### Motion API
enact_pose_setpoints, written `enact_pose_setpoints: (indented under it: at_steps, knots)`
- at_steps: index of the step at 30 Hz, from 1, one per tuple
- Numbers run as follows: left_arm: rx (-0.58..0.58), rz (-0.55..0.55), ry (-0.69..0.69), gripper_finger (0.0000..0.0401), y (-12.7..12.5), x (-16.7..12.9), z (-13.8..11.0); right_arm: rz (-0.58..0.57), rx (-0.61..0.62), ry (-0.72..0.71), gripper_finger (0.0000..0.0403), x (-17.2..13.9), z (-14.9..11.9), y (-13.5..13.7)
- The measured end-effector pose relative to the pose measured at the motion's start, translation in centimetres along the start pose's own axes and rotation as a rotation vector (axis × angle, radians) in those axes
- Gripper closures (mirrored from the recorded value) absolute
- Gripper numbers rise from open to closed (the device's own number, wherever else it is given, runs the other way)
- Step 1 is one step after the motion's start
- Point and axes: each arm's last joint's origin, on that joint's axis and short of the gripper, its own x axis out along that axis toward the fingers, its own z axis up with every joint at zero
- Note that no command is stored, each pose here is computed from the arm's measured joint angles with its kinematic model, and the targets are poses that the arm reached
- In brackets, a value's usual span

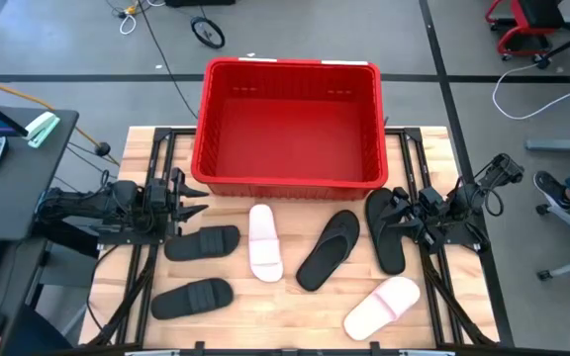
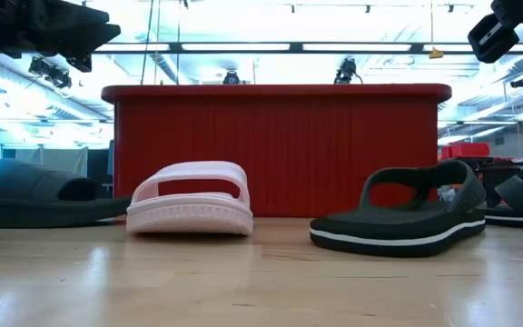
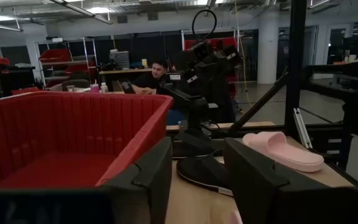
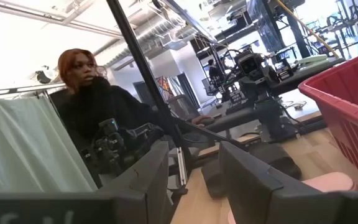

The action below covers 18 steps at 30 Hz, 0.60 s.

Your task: Pick and place slides into bin

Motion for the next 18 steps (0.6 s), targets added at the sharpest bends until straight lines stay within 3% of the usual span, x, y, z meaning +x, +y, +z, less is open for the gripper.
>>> enact_pose_setpoints:
  at_steps: [18]
  knots:
    - [0.000, 0.000, 0.000, 0.0250, 0.00, 0.00, 0.01, 0.000, 0.000, 0.000, 0.0254, 0.00, 0.00, 0.00]
